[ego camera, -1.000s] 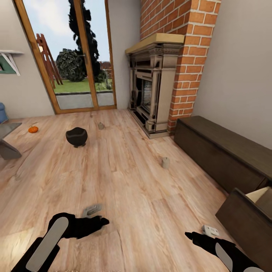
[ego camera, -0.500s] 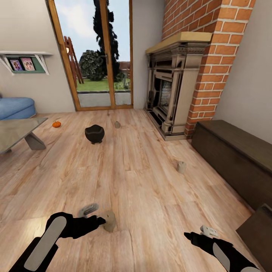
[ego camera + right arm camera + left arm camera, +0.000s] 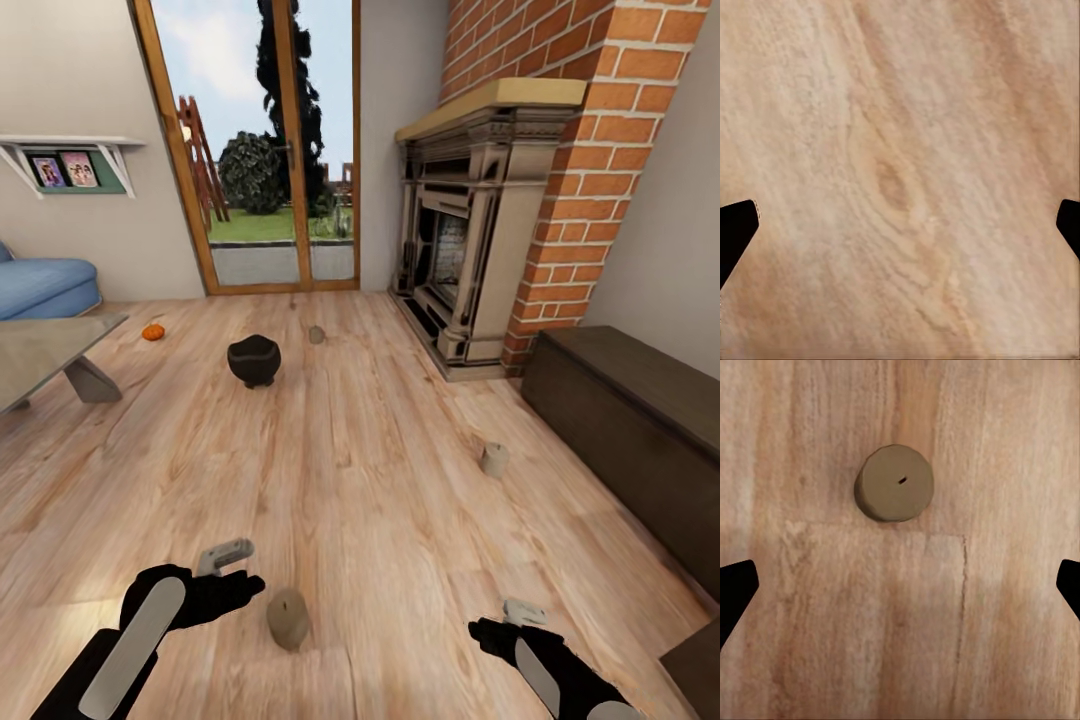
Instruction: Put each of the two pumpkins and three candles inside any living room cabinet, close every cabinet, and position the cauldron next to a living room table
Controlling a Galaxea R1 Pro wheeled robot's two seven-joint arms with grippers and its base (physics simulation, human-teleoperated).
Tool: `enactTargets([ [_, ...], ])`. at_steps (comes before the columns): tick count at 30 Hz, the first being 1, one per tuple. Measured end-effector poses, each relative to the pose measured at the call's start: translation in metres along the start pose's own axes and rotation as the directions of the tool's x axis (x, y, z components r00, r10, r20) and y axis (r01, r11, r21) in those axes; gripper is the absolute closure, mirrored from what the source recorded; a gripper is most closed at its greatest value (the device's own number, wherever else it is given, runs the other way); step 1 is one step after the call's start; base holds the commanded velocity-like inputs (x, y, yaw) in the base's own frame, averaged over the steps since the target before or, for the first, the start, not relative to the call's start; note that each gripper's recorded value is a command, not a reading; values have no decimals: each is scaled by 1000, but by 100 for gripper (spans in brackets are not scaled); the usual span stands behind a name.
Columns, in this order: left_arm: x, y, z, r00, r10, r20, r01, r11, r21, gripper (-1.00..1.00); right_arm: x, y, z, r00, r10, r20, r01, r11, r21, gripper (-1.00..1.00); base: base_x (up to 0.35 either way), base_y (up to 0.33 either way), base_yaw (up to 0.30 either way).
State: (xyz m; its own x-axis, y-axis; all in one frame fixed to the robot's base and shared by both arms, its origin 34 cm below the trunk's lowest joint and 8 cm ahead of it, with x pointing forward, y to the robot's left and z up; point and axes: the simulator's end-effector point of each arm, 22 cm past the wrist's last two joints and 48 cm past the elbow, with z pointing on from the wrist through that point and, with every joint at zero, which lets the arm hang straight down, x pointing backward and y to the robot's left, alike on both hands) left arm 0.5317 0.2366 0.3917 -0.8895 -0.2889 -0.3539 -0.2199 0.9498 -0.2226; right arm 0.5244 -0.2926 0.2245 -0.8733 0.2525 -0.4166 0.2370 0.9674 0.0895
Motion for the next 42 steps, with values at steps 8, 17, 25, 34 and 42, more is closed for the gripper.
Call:
enactTargets([
  [8, 4, 10, 6, 1000, -12, -10, 12, 1000, -24, -100, -51, 87, -20, 999, -46, -21, 45, 999, -25, -100, 141, 0, 0],
  [17, 8, 20, 14, 999, -37, -19, 36, 998, -48, -100, -122, 114, -39, 997, -50, 60, 54, 997, -56, -100, 78, 0, 0],
  [25, 9, 19, 15, 999, -40, -18, 39, 998, -48, -100, -138, 120, -45, 993, -57, 99, 64, 996, -64, -100, 3, 0, 0],
  [34, 6, 19, 14, 999, -39, -14, 38, 998, -49, -100, -147, 124, -47, 989, -53, 138, 62, 996, -68, -100, 0, 0, 0],
  [42, 5, 20, 14, 999, -38, -13, 37, 998, -51, -100, -185, 126, -55, 950, -6, 314, 32, 996, -80, -100, 0, 0, 0],
])
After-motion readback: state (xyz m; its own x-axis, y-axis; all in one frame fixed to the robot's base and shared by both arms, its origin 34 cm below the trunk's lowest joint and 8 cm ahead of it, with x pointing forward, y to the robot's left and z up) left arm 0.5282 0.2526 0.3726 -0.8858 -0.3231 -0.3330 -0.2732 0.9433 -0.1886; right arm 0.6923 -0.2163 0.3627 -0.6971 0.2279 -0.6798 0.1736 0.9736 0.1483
